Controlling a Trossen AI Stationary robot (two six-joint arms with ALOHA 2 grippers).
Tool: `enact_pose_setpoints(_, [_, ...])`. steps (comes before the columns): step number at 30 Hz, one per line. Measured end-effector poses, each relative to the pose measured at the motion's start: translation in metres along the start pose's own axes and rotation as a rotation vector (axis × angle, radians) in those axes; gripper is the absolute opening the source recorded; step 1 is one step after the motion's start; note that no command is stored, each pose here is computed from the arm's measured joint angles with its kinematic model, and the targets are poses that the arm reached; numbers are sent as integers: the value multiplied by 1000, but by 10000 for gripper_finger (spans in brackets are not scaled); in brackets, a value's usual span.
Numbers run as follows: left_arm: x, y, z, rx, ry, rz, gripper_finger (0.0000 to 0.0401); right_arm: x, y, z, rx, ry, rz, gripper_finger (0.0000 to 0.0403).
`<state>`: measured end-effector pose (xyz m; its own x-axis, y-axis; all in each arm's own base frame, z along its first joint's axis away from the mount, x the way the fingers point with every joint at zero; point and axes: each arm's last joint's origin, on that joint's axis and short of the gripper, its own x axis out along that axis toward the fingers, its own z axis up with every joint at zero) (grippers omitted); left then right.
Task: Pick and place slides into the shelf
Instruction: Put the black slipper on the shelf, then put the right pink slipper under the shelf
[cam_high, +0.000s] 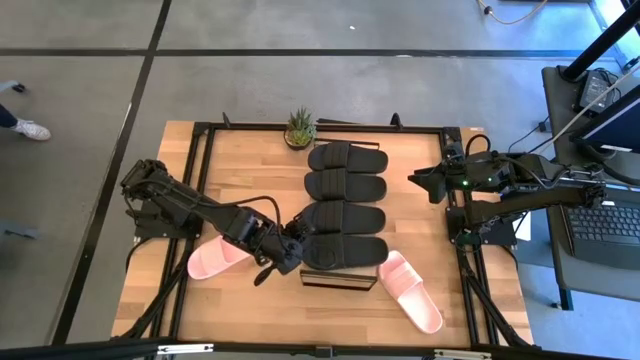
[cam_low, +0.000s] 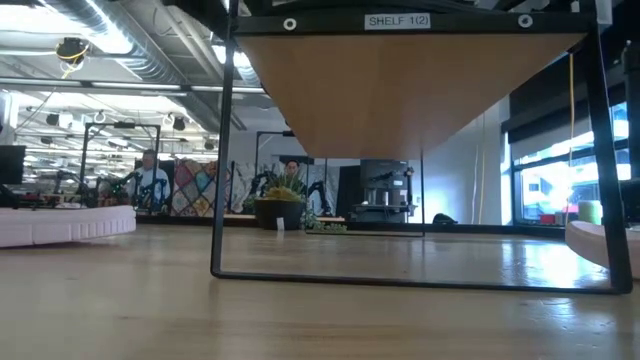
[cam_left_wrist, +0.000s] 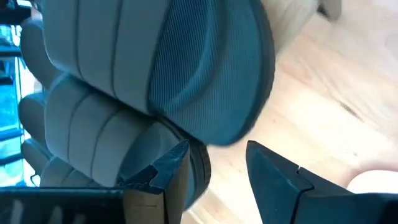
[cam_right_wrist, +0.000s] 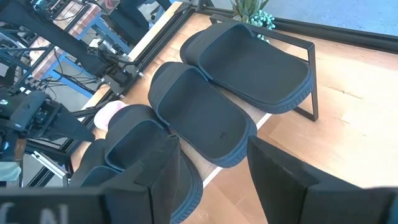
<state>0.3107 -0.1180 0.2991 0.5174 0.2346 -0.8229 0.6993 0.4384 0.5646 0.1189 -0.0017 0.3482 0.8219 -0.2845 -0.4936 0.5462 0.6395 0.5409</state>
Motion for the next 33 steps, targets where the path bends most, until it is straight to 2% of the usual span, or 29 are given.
enact_pose_setpoints(8, [-3, -4, -9, -30, 75, -24, 149, 0, 0, 0, 0, 0, 0, 187])
enact_pose_setpoints(10, [-9, -2, -13, -68, 69, -26, 149, 0, 0, 0, 0, 0, 0, 187])
enact_pose_setpoints(14, [-32, 3, -25, -224, -26, -44, 149, 0, 0, 0, -2, 1, 0, 187])
enact_pose_setpoints(17, [-54, 13, -40, -428, -165, -87, 149, 0, 0, 0, -28, 0, 0, 187])
enact_pose_setpoints(20, [-74, 24, -56, -618, -320, -133, 149, 0, 0, 0, -93, -1, 1, 187])
enact_pose_setpoints(23, [-91, 33, -67, -732, -448, -123, 149, 1, 2, 1, -208, -11, 11, 187])
enact_pose_setpoints(29, [-112, 42, -81, -806, -579, -39, 149, 19, 18, 0, -495, -9, 47, 187])
enact_pose_setpoints(33, [-107, 39, -87, -849, -670, 1, 149, 33, 33, -4, -596, 63, 41, 187])
